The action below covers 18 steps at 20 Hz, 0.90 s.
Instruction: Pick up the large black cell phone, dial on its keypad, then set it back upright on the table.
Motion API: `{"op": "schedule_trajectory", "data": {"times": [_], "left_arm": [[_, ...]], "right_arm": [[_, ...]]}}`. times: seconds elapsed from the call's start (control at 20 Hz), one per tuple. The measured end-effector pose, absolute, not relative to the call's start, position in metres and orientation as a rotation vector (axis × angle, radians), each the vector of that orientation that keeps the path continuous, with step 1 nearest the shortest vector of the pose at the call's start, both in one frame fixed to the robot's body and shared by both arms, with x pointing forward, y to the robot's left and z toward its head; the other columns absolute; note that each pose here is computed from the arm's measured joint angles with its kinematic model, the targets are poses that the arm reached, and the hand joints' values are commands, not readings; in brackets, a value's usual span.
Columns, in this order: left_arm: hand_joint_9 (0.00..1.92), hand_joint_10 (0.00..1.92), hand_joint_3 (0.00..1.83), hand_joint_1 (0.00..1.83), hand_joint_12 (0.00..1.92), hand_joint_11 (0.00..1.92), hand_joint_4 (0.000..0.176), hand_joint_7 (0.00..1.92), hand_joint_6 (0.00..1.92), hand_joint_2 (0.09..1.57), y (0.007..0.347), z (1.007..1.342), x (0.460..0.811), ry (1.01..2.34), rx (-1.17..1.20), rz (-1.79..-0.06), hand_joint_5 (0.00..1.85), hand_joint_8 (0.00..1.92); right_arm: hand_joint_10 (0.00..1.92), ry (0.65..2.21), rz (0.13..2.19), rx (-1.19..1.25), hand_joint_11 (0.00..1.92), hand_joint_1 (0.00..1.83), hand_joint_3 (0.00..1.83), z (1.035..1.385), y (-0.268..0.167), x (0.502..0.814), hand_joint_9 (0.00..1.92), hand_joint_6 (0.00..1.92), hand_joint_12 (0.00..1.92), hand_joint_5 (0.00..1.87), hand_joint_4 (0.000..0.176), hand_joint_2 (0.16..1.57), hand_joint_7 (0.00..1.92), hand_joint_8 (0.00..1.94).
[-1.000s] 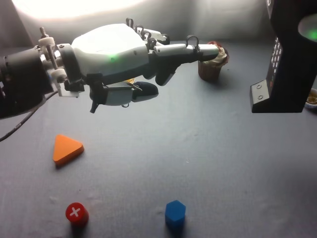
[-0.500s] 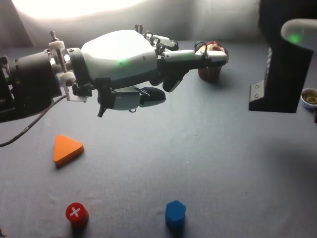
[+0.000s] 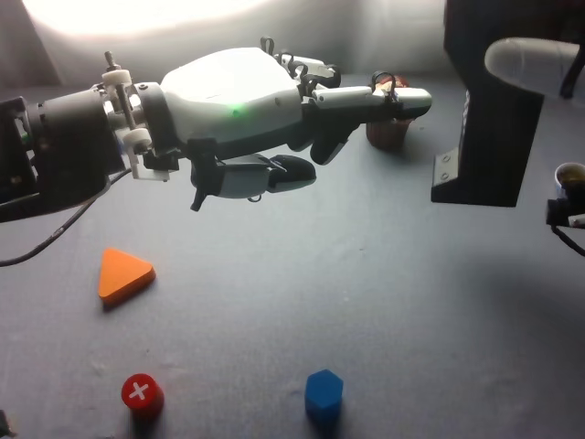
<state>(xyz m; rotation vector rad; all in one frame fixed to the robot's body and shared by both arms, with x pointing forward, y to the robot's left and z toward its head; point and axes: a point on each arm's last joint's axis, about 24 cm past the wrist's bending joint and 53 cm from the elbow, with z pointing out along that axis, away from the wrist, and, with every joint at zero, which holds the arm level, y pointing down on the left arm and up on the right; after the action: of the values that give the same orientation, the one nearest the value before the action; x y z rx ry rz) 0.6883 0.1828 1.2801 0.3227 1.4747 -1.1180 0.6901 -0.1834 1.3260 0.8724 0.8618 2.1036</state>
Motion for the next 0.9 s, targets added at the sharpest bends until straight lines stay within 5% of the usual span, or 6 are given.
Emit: {"op": "schedule_trajectory", "data": {"times": [0.15,0.3,0.4,0.8,0.85,0.9], "left_arm": [[0.67,1.92,0.00,1.30,1.92,0.31,0.175,0.62,0.00,1.30,0.175,1.277,0.688,1.477,0.335,-1.123,0.06,1.63],[0.72,1.92,0.00,1.30,1.92,0.34,0.161,0.63,0.00,1.30,0.169,1.275,0.689,1.479,0.344,-1.127,0.05,1.63],[0.71,1.92,0.00,1.30,1.92,0.37,0.175,0.63,0.00,1.30,0.167,1.275,0.690,1.477,0.349,-1.116,0.05,1.62],[0.70,1.92,0.00,1.30,1.92,0.29,0.166,0.65,0.00,1.29,0.168,1.263,0.711,1.508,0.315,-1.004,0.05,1.60],[0.72,1.92,0.00,1.30,1.92,0.30,0.148,0.64,0.00,1.29,0.166,1.264,0.712,1.506,0.313,-1.009,0.04,1.62],[0.73,1.92,0.00,1.30,1.92,0.30,0.157,0.64,0.00,1.30,0.163,1.266,0.712,1.501,0.313,-1.013,0.04,1.62]], "right_arm": [[1.18,0.854,2.101,0.869,0.77,1.49,0.00,1.328,-0.186,0.692,0.91,0.83,1.64,0.96,0.000,1.12,0.93,0.96],[1.18,0.849,2.104,0.873,0.77,1.49,0.00,1.331,-0.185,0.693,0.91,0.84,1.64,0.96,0.000,1.12,0.92,0.97],[1.17,0.836,2.113,0.864,0.77,1.49,0.00,1.335,-0.185,0.692,0.91,0.90,1.65,0.93,0.000,1.12,0.92,0.97],[1.16,0.845,2.135,0.869,0.78,1.49,0.00,1.335,-0.176,0.687,0.91,0.93,1.64,0.90,0.000,1.12,0.93,0.96],[1.15,0.845,2.135,0.870,0.80,1.49,0.00,1.335,-0.176,0.688,0.91,0.91,1.63,0.92,0.000,1.12,0.93,0.95],[1.15,0.844,2.134,0.871,0.79,1.49,0.00,1.335,-0.176,0.688,0.91,0.93,1.63,0.91,0.000,1.12,0.92,0.97]]}}
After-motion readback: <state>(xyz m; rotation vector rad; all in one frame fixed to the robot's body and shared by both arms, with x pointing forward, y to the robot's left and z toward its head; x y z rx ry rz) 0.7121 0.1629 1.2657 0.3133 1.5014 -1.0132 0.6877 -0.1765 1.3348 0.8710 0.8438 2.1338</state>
